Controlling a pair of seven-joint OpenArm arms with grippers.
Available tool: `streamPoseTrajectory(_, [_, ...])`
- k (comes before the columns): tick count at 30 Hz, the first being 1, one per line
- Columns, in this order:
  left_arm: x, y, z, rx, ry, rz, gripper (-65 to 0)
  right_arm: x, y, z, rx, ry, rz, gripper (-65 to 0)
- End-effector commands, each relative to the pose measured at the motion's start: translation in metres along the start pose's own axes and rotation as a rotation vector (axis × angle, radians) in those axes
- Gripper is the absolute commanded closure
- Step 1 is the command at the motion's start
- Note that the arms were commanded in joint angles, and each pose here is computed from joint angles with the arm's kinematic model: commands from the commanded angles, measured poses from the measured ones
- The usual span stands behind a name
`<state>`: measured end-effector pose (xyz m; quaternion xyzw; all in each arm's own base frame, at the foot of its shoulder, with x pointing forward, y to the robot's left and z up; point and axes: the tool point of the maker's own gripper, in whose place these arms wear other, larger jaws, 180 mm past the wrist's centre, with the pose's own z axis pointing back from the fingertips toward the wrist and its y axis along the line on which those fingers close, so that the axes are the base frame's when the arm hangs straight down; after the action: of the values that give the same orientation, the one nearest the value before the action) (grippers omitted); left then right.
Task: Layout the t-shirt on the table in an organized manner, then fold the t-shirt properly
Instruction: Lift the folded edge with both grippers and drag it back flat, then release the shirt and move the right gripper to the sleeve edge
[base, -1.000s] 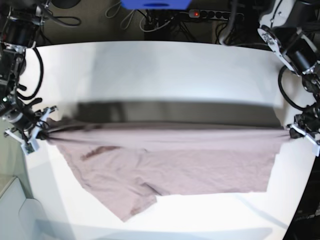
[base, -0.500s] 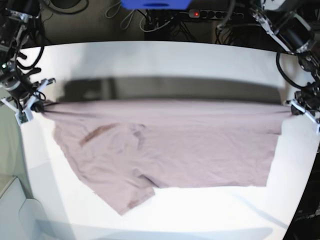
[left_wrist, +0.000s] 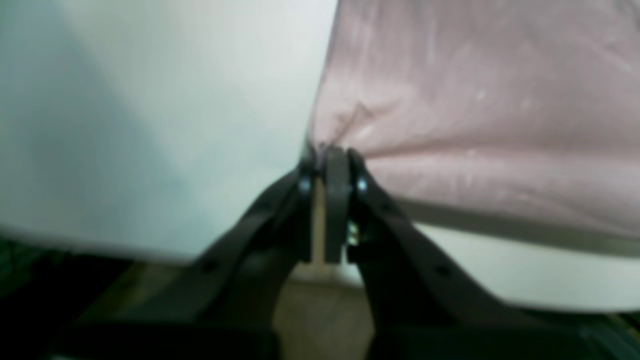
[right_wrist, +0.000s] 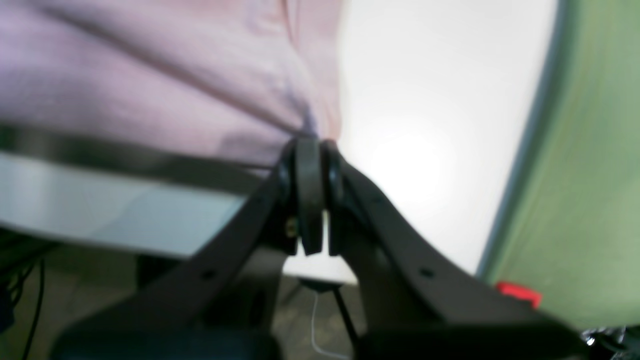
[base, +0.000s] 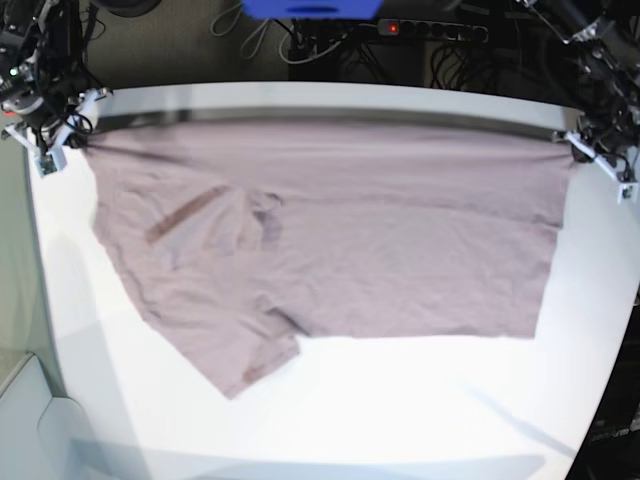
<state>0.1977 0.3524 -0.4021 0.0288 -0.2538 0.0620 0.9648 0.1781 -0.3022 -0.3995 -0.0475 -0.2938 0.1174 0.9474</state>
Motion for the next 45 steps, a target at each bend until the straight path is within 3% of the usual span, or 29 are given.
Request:
streamPoseTrajectory(1, [0.008, 0.006, 0.006, 0.026, -0.03, -0.009, -0.3, 0.003, -0.011, 0.006, -0.036, -0.008, 0.016, 0.0])
streamPoseTrajectory(7, [-0.013, 0.005, 0.007, 0.024, 0.007, -0.01, -0.3, -0.008, -0.009, 0.008, -0.029, 0.019, 0.019, 0.0])
streamPoseTrajectory(17, [-0.013, 0.004, 0.006, 0.024, 0.009, -0.009, -1.7, -0.01, -0.009, 0.009, -0.03, 0.026, 0.022, -0.4])
streamPoseTrajectory(20, [-0.015, 0.005, 0.006, 0.023, 0.014, -0.007, -11.9, -0.011, -0.009, 0.009, -0.03, 0.029, 0.023, -9.0])
streamPoseTrajectory(23, [-0.013, 0.005, 0.007, 0.027, 0.008, -0.012, -27.2, -0.014, -0.009, 0.011, -0.03, 0.037, 0.028, -20.5])
streamPoseTrajectory(26, [-0.013, 0.004, 0.007, 0.026, 0.007, -0.012, -34.8, -0.012, -0.015, 0.012, -0.038, 0.039, 0.044, -27.4])
streamPoseTrajectory(30, [-0.008, 0.007, 0.008, 0.033, -0.003, -0.013, -34.8, -0.012, -0.024, 0.016, -0.061, 0.043, 0.048, -30.2])
streamPoseTrajectory(35, [0.006, 0.03, 0.019, 0.085, -0.064, 0.064, -34.8, -0.012, -0.048, 0.026, -0.123, 0.037, 0.029, -30.2])
streamPoseTrajectory(41, [0.034, 0.054, 0.033, 0.136, -0.127, 0.066, -34.9, 0.014, -0.07, 0.028, -0.169, -0.01, 0.049, -30.6])
streamPoseTrajectory(45, [0.059, 0.06, 0.037, 0.146, -0.182, 0.066, -35.1, 0.055, -0.079, 0.024, -0.19, -0.104, 0.054, -30.7])
